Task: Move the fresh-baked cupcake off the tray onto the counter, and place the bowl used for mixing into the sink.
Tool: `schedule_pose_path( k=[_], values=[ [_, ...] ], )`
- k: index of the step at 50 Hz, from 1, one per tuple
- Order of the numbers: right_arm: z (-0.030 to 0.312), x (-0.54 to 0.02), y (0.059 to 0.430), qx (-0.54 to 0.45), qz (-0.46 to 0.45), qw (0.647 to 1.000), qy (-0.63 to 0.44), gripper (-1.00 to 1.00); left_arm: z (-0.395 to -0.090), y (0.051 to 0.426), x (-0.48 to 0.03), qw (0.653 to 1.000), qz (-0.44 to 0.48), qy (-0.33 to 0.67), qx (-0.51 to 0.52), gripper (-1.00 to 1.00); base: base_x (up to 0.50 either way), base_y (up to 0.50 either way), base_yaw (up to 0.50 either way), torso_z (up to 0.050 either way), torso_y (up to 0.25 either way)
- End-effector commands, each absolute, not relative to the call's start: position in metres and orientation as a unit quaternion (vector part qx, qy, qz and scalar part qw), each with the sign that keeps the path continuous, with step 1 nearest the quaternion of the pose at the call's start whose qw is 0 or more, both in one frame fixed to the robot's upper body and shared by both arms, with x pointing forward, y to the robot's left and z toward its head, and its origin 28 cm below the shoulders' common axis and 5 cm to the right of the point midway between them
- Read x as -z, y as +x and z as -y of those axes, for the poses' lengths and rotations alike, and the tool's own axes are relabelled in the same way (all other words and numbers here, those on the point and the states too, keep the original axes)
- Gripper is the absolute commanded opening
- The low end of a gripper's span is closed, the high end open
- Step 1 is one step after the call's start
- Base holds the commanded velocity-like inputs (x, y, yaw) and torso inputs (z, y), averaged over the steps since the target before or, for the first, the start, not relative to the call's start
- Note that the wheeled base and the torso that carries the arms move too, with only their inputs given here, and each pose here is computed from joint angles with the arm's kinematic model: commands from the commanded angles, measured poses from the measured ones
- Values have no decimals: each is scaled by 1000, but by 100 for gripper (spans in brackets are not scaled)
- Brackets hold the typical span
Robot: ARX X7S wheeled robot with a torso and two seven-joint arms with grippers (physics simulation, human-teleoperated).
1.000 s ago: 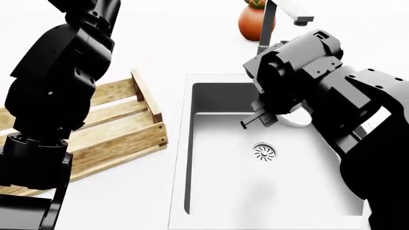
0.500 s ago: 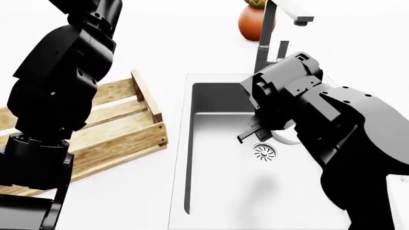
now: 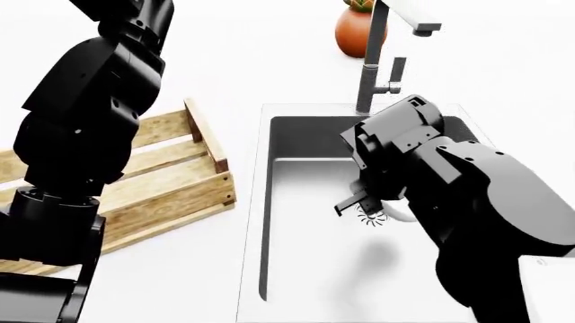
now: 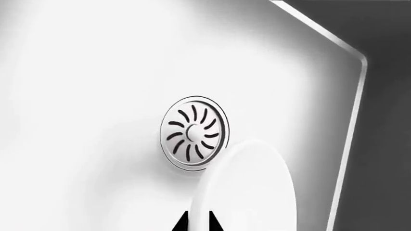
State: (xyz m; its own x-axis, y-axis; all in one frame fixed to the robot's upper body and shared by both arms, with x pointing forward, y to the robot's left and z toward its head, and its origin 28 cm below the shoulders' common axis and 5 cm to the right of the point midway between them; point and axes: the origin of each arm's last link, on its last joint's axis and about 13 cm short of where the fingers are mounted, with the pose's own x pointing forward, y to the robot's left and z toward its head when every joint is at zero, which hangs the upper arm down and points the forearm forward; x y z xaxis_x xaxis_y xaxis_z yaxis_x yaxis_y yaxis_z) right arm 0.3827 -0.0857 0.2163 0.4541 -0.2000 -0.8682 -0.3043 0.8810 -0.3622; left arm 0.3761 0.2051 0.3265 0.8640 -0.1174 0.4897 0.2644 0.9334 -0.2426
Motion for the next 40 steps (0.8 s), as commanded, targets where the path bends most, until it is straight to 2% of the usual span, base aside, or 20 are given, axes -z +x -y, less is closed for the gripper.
schedule_pose_path(
  k=[1,40],
  values=[
    [90,-206,382,-25,-534,809,-245,-100,-205,375,-326,954,239,-152,100,100,0,0,0,0,0],
    [96,-180,376,-35,-569,788,-231,-100,-204,376,-325,954,237,-151,102,100,0,0,0,0,0]
  ],
)
